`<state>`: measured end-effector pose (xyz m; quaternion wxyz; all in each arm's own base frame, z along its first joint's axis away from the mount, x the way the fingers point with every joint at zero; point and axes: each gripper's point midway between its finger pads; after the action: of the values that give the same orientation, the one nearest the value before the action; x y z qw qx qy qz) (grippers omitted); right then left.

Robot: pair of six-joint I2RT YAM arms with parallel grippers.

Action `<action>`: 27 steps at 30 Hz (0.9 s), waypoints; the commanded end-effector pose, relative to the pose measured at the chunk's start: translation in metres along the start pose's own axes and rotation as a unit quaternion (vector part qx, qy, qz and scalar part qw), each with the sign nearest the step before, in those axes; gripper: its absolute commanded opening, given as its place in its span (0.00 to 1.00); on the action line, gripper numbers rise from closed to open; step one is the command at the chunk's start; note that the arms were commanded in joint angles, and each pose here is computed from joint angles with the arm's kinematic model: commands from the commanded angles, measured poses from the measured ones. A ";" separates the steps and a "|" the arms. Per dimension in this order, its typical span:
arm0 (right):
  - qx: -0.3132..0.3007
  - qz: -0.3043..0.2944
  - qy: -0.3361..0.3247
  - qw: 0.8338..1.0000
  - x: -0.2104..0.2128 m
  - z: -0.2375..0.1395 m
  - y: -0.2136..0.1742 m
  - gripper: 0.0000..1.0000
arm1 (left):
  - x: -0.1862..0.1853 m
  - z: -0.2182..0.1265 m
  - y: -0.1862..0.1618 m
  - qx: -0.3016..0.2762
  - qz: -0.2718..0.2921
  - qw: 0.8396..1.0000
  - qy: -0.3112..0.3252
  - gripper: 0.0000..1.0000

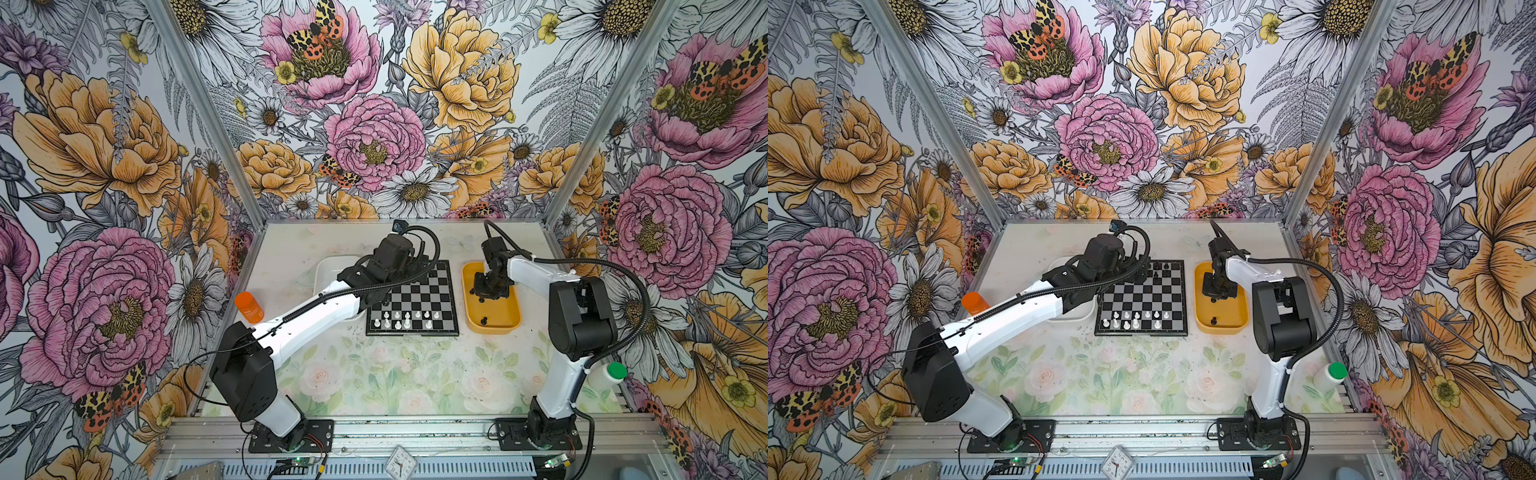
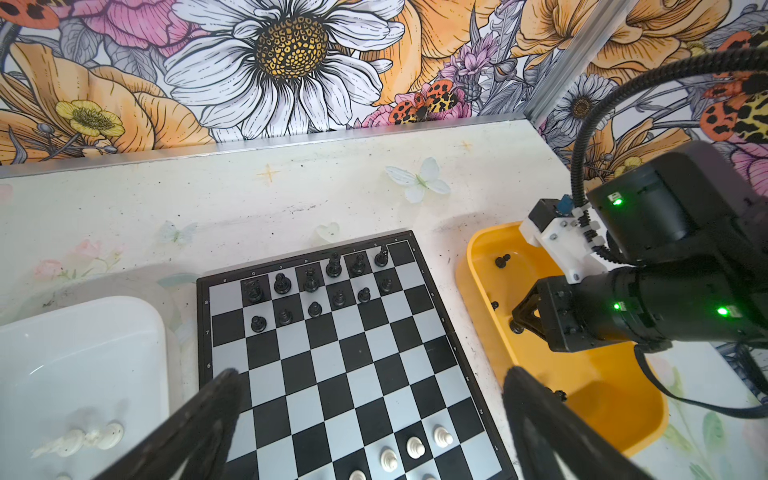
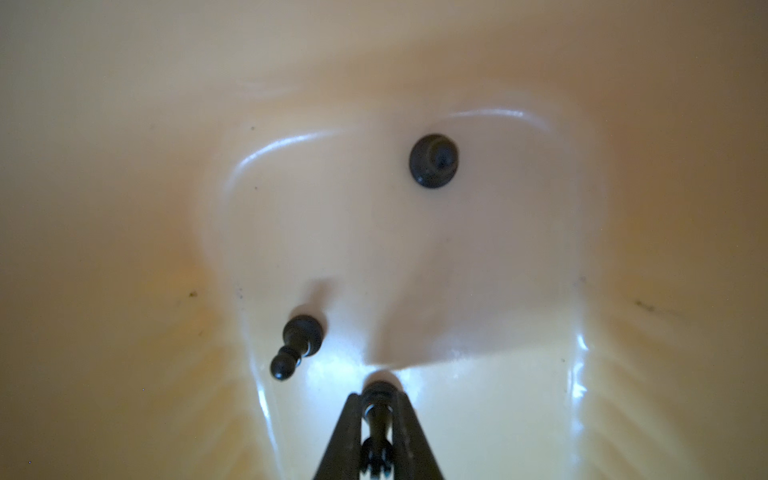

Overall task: Set up the chess pieces on the board
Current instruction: 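Close the right gripper on the black pawn, then lift the black pawn and carry it with the right gripper over the far ranks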

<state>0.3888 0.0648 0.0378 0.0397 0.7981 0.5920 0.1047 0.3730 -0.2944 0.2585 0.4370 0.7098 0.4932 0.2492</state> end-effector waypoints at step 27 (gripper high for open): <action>-0.102 -0.017 0.026 0.994 0.048 -0.100 0.062 0.12 | 0.053 -0.019 0.008 -0.018 -0.016 0.999 0.031 0.99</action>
<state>0.4345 0.0801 0.1311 0.0948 0.7791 0.5954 0.1717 0.3839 -0.2450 0.2637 0.4295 0.6854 0.5213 0.2722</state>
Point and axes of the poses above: each gripper's point midway between its finger pads, its own z axis out along the fingers, its own x axis along the line the jaws close on, y = z × x, and after that the axes turned 7 degrees about z, right-handed
